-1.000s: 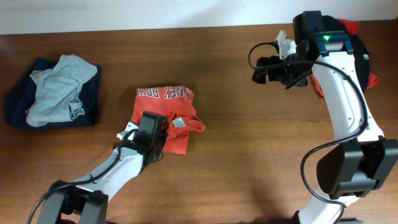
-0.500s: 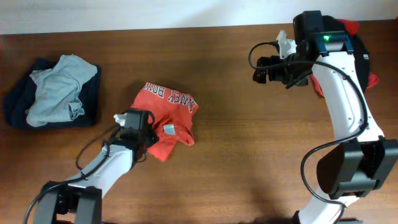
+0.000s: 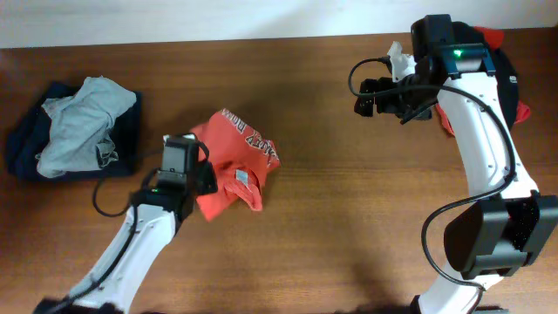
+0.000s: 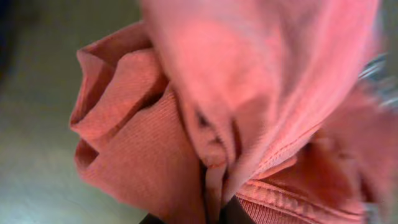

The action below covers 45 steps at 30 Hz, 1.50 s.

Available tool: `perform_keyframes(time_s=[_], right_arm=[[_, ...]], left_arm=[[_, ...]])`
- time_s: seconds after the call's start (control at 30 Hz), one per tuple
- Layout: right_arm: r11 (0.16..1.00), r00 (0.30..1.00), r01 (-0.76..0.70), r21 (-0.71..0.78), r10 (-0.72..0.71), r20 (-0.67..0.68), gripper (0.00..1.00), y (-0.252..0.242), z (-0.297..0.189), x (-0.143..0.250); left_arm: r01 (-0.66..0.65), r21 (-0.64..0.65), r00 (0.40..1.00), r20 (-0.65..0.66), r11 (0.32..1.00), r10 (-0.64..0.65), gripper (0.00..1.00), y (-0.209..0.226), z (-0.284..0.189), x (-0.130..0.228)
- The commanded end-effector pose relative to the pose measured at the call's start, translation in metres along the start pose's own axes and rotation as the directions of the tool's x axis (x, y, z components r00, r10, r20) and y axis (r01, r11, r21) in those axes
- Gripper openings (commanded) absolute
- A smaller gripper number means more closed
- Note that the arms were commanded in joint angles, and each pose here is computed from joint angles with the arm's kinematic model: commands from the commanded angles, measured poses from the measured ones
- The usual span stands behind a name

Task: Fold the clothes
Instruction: 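Carry the red shirt left and drop it onto the grey-navy pile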

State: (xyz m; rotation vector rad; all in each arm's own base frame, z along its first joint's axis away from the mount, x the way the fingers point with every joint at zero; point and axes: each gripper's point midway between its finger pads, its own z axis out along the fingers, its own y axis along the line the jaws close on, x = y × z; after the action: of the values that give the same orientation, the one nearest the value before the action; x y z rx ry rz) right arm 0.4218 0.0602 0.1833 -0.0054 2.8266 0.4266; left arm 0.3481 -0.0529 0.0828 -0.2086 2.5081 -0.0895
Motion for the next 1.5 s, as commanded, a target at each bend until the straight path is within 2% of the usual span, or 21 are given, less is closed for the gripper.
perform_keyframes(time_s=[0.0,0.17,0.3,0.53,0.7,0.93,1.27,1.47], right_arm=[[1.0,1.0,0.01,0.009,-0.01,-0.001,0.99,-0.003,0.003,-0.001],[1.0,1.0,0.009,0.009,-0.009,-0.003,0.99,-0.003,0.003,-0.001],[1.0,1.0,0.008,0.01,-0.008,-0.008,0.98,-0.003,0.003,0.0],[1.0,1.0,0.007,0.01,-0.007,-0.009,0.99,-0.003,0.003,0.001],[1.0,1.0,0.006,0.01,-0.006,-0.016,0.99,-0.003,0.002,0.002],[1.0,1.0,0.006,0.01,-0.005,-0.016,0.99,-0.003,0.002,0.002],[1.0,1.0,0.004,0.01,-0.004,-0.02,0.99,-0.003,0.002,0.003],[1.0,0.999,0.0,0.011,0.001,-0.035,0.99,-0.003,0.002,0.007]], left_arm=[[-0.018,0.043,0.989,0.147,0.999,0.011,0.01,-0.009,-0.031,-0.048],[0.04,0.096,0.961,0.268,0.995,-0.064,0.01,-0.017,-0.053,-0.086],[0.087,0.133,0.941,0.313,0.987,-0.125,0.0,-0.022,-0.062,-0.103],[0.093,0.178,0.892,0.423,0.98,-0.162,0.01,-0.026,-0.08,-0.138],[0.165,0.181,0.856,0.462,0.969,-0.232,0.01,0.001,-0.091,-0.16],[0.272,0.279,0.813,0.446,0.921,-0.375,0.01,0.057,-0.101,-0.178],[0.282,0.377,0.753,0.482,0.882,-0.447,0.01,0.121,-0.127,-0.192],[0.269,0.422,0.743,0.482,0.866,-0.465,0.01,0.145,-0.128,-0.194]])
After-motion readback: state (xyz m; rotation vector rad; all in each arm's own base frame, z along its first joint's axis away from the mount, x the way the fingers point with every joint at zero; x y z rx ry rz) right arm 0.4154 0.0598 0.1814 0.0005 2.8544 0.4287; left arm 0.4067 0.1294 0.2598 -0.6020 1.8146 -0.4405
